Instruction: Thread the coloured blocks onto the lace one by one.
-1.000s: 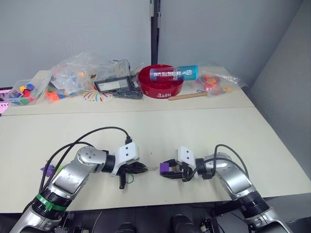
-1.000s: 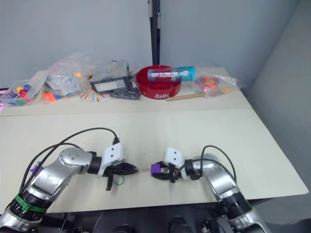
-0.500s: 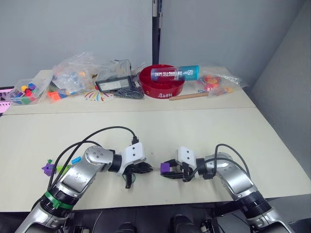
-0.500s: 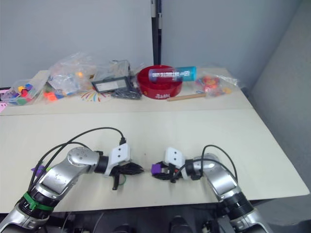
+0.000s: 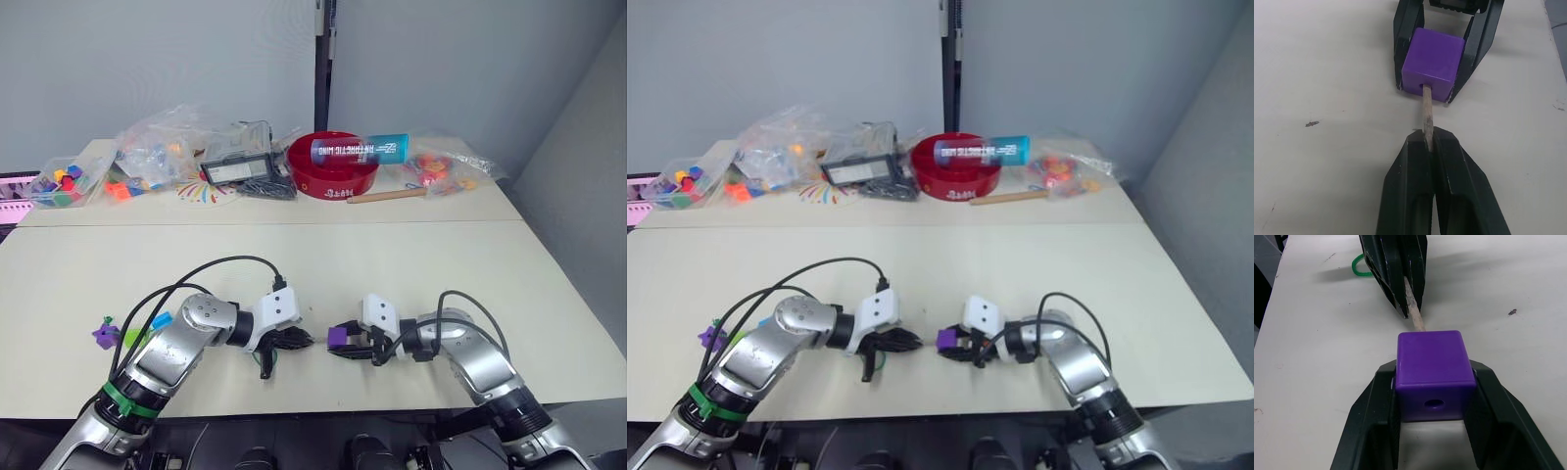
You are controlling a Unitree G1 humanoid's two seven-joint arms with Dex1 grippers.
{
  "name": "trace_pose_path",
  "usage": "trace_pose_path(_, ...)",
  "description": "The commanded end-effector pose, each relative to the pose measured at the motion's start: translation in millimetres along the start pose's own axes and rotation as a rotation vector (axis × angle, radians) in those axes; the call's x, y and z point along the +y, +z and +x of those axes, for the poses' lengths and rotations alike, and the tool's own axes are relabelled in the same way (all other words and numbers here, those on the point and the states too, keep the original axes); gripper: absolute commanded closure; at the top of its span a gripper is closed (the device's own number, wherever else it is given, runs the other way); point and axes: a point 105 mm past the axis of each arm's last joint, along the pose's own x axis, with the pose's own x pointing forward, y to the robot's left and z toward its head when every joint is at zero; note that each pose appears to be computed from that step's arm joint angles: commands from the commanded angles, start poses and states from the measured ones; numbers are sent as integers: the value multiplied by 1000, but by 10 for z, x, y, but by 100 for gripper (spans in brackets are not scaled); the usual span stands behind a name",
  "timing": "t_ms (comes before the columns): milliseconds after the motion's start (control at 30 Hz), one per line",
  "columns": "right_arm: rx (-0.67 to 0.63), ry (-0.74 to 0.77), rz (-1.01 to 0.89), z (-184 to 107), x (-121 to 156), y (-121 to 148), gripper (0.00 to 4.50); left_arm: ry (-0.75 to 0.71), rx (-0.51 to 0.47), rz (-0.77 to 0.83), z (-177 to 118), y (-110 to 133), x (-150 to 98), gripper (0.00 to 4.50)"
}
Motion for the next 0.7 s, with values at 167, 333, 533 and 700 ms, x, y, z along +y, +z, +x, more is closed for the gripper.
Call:
trace_pose_path(167, -48, 23, 22, 180, 135, -4, 328, -124, -106, 41, 29, 219, -234, 450)
trace_pose_path(333, -67, 36, 33, 173, 132, -94, 328, -125, -99, 46, 15, 172, -228, 450)
trace_pose_path(533, -47, 56, 26, 119, 87, -224, 328, -148, -97, 42, 22, 152, -304, 450)
trace_pose_path(700, -34, 90, 24, 125, 101, -272, 328, -172, -116, 34, 32, 181, -400, 450)
